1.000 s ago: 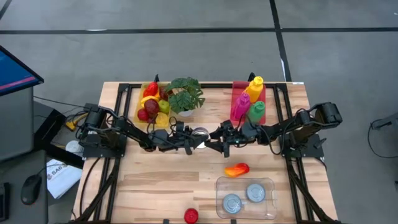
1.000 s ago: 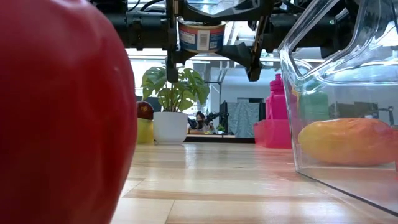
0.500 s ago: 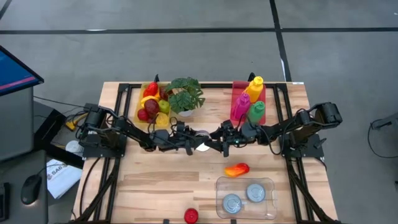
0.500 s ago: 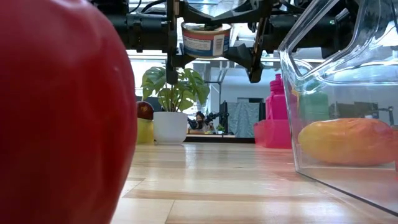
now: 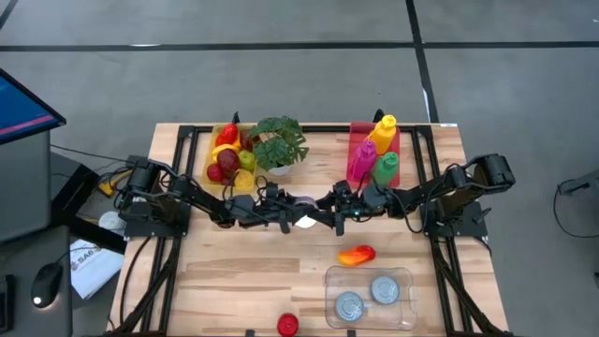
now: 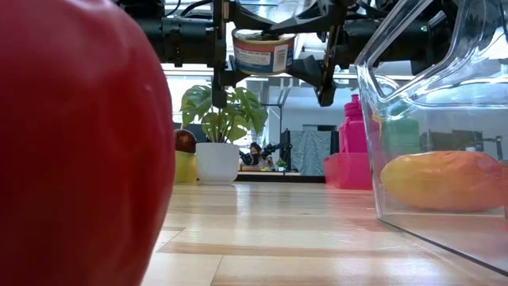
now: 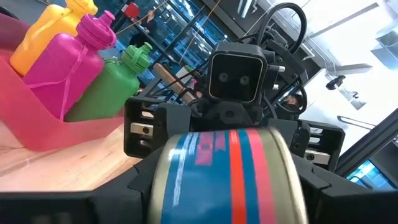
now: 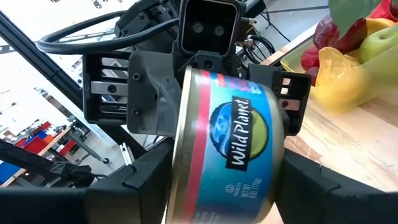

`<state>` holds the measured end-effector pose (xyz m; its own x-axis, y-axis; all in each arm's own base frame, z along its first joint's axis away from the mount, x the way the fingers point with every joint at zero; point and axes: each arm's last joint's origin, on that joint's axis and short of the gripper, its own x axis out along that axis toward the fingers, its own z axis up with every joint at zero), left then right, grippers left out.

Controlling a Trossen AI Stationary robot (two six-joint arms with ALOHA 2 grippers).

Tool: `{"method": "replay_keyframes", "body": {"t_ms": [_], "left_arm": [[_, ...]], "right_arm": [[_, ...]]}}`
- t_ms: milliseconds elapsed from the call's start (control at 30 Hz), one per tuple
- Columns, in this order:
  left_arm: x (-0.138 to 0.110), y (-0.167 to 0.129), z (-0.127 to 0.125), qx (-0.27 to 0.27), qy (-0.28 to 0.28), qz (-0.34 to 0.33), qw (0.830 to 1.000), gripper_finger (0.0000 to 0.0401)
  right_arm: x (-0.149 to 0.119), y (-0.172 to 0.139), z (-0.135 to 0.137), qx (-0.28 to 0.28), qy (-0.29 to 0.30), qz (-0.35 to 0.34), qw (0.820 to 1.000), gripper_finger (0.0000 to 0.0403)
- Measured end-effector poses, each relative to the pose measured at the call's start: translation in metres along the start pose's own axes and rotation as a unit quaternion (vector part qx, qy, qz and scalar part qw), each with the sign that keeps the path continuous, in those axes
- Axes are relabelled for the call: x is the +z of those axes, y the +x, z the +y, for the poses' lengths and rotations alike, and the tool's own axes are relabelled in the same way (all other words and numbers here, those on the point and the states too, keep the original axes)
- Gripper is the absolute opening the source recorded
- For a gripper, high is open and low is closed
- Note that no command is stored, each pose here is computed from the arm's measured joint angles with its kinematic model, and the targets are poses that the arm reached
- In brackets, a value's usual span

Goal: Pick & Place Food Item
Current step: Put the blue pink tuna can into the transparent bin

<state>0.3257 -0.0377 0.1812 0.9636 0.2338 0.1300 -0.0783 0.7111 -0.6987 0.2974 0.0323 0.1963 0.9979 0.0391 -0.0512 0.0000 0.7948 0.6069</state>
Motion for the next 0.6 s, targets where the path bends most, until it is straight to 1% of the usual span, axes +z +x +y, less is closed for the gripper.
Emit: {"method": "replay_keyframes", "body": {"t_ms": [300, 600], "left_arm": [[-0.0004, -0.0001, 0.0002, 0.000, 0.002, 0.003, 1.000, 0.0224], [-0.0006, -0.0002, 0.0005, 0.000, -0.001, 0.004, 1.000, 0.0238]], "right_arm": [[-0.0007, -0.0001, -0.0006, -0.003, 0.000, 0.003, 1.000, 0.0196], [-0.0006, -0.0001, -0.0005, -0.003, -0.003, 0.003, 1.000, 0.0197]]}}
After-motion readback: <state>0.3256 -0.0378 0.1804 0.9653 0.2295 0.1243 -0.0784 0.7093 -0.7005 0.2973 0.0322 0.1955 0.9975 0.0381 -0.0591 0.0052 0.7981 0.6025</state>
